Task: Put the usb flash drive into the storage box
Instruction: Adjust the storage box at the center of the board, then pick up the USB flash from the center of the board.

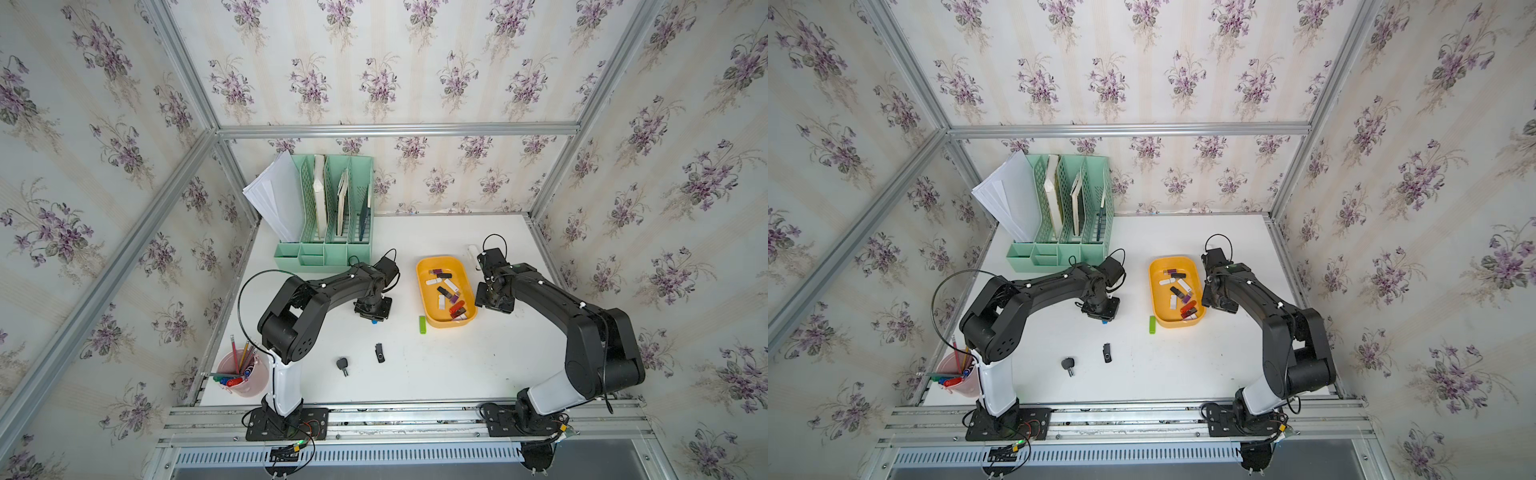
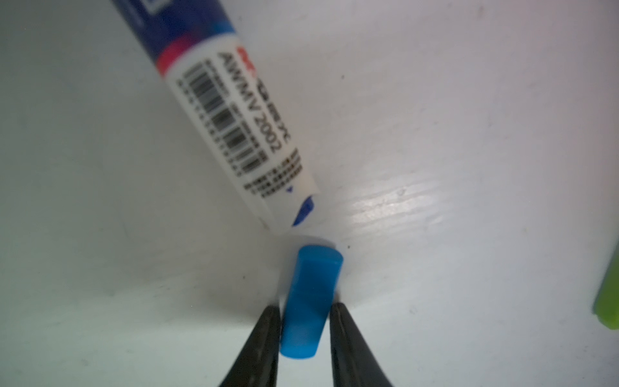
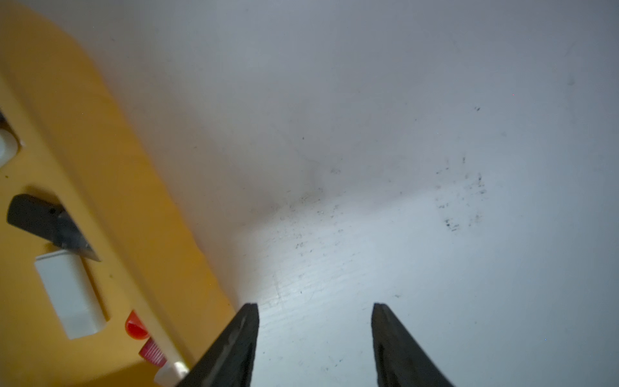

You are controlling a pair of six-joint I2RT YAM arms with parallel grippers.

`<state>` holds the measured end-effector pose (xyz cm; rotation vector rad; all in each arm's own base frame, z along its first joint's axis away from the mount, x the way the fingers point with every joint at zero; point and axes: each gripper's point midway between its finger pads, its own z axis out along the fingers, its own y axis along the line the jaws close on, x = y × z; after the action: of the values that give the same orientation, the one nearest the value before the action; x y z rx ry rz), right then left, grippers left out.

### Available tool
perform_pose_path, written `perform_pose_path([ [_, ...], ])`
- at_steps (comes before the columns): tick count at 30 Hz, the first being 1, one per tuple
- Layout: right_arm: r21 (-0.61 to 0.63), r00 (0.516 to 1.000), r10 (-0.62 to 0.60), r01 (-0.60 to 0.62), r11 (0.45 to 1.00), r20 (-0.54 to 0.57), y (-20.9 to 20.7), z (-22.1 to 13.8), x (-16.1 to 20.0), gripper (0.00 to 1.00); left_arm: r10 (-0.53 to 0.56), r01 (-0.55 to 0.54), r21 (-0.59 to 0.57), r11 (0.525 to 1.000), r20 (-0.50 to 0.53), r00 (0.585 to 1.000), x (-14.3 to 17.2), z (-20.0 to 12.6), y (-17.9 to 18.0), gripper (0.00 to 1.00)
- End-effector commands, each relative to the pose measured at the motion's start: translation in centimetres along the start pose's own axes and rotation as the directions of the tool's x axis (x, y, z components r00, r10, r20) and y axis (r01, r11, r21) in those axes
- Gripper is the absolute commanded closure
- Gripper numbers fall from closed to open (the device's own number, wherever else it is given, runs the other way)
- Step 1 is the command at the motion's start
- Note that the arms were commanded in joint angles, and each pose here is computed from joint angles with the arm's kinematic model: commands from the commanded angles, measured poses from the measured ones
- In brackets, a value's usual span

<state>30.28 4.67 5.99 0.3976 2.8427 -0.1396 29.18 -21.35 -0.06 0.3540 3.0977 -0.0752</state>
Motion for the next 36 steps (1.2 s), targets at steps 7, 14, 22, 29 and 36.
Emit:
perform_pose_path([
  [7,-0.171,0.998,-0.048,0.039,0.985,-0.050,4.1,-0.3,2.4,0.40,-0.014,-0.009,-0.127,0.992,-0.179,0.984,4.2,0.8,2.8,0.68],
  [14,-0.092,1.000,-0.025,0.024,0.995,-0.005,2.2,-1.6,1.8,0.39,-0.008,-0.014,-0.128,0.992,-0.163,0.987,3.8,-0.4,2.8,0.68],
  [22,-0.086,1.000,-0.025,0.024,0.996,-0.016,2.0,-1.3,2.2,0.39,0.008,-0.023,-0.135,0.991,-0.113,0.994,2.6,-3.7,2.6,0.68],
  [29,-0.086,0.999,-0.028,0.026,0.996,-0.019,1.9,-1.2,2.4,0.39,0.032,-0.045,-0.123,0.991,-0.102,0.994,2.0,-4.5,2.3,0.61],
  [36,-0.079,0.999,-0.028,0.027,0.997,-0.016,1.7,-1.3,2.2,0.38,0.046,-0.053,-0.070,0.996,-0.104,0.994,1.8,-3.0,1.1,0.54],
])
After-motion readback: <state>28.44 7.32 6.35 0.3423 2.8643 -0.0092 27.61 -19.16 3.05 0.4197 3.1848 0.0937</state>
